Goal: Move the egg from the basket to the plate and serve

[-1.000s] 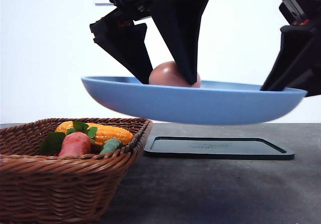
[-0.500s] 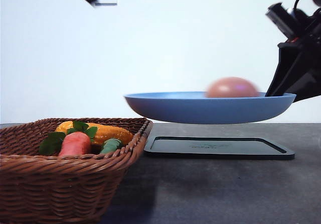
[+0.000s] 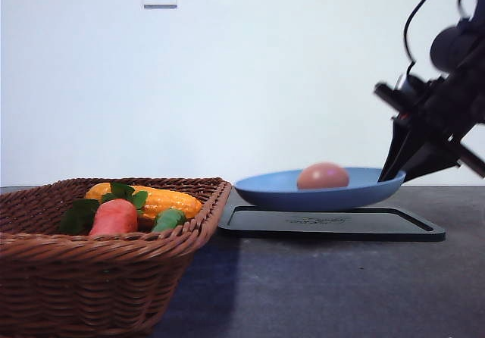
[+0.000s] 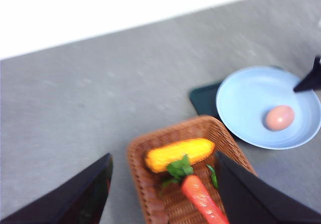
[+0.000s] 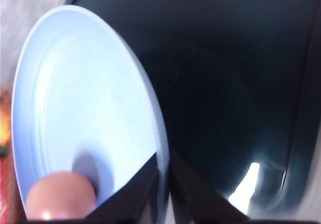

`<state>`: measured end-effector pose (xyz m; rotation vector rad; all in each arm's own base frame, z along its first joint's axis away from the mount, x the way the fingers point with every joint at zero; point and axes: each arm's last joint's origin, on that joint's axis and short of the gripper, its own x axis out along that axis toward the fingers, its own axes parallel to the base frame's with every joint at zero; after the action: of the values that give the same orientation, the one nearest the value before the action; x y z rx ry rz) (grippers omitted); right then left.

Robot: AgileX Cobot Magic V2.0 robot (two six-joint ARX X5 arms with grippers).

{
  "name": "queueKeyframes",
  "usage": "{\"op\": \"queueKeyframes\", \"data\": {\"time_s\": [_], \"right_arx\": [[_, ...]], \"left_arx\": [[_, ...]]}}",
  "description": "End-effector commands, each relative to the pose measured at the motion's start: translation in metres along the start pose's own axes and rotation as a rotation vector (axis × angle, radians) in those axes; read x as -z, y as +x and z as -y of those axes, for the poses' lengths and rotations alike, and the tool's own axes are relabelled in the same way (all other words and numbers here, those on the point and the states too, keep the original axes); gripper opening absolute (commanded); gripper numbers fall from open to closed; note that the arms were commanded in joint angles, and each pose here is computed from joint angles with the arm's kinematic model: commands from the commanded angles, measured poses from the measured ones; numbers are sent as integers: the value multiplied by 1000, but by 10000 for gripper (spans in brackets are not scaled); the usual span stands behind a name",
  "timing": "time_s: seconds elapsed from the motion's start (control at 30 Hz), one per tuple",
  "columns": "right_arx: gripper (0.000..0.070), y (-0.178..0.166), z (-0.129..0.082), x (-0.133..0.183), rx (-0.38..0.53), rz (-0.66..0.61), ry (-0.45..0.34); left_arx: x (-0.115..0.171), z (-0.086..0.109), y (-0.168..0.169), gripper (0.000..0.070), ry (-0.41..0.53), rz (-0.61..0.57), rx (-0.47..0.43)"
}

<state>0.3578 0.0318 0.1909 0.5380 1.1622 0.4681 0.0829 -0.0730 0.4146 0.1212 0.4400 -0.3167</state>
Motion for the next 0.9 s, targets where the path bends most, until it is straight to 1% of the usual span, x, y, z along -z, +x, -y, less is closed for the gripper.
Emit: {"op": "queueKeyframes", "data": {"time_s": [0.0,0.13,0.37,0.43,0.53,0.6,0.73,0.87], "right_arx": [[0,8,5,-13,1,3,-6],[0,22,18,-28,40,2,10],[4,32,31,-35,48,10,22],[50,31,32,-35,63,15,22],[171,31,33,-36,89,26,13],[222,31,33,-37,90,32,1],[228,27,32,-40,85,44,-2],[227,15,27,-45,77,53,2]], "left_arx": [[-3,-1,-5,409,-14,18,0],[1,-4,-9,408,-27,1,-4],[3,-4,-8,407,-20,-27,-11],[3,-4,-8,407,-29,-28,-11],[3,-3,-6,407,-30,-33,-12],[3,-3,-5,407,-30,-35,-13],[2,0,-1,407,-23,-47,-16],[0,4,6,400,-8,-61,-19]]}}
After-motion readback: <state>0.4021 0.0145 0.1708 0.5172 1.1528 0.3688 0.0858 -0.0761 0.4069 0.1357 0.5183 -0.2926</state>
